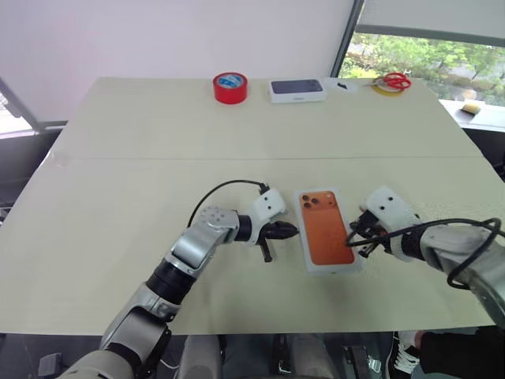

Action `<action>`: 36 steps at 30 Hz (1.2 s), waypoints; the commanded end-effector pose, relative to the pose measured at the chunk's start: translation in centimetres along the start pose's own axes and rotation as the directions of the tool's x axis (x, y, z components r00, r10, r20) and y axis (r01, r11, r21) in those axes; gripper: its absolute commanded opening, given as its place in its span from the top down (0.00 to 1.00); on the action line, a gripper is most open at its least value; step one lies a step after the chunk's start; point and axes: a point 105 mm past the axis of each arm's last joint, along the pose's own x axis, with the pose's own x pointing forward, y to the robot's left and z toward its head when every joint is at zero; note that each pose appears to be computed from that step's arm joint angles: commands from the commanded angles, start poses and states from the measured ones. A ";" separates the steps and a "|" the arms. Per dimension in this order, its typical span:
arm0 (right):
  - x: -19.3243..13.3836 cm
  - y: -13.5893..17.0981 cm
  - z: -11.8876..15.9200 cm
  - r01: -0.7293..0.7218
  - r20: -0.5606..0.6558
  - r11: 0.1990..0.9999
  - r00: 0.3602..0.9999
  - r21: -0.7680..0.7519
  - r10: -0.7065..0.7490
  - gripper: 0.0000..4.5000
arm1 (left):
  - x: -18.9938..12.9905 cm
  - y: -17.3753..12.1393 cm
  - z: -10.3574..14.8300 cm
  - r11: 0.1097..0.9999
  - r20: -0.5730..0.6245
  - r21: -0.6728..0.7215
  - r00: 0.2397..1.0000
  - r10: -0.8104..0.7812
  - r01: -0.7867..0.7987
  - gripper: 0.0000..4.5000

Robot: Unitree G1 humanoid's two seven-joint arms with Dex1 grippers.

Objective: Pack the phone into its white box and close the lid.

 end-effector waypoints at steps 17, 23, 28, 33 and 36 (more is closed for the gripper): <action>-1.1 -0.1 0.1 0.012 0.029 0.999 1.000 -0.044 -0.011 0.99 | -0.5 0.5 2.2 0.999 0.084 0.034 0.996 0.016 -0.019 0.94; -2.2 1.9 1.3 -0.104 0.114 0.994 0.988 -0.043 0.108 0.99 | -0.4 0.8 3.9 1.000 0.152 -0.004 0.988 0.022 -0.021 0.94; -1.6 4.2 0.2 -0.168 0.088 0.986 0.982 -0.023 0.169 0.99 | 1.0 0.4 3.6 1.000 0.109 0.016 0.994 0.014 -0.016 0.94; -0.9 4.5 -0.9 -0.152 0.046 0.988 0.987 0.002 0.152 0.99 | 1.6 0.2 2.2 0.998 0.028 0.067 1.000 0.015 -0.017 0.94; -1.1 4.3 -0.6 -0.142 0.057 0.990 0.988 0.004 0.141 0.99 | 1.3 0.4 1.9 0.998 0.017 0.065 1.000 0.018 -0.019 0.94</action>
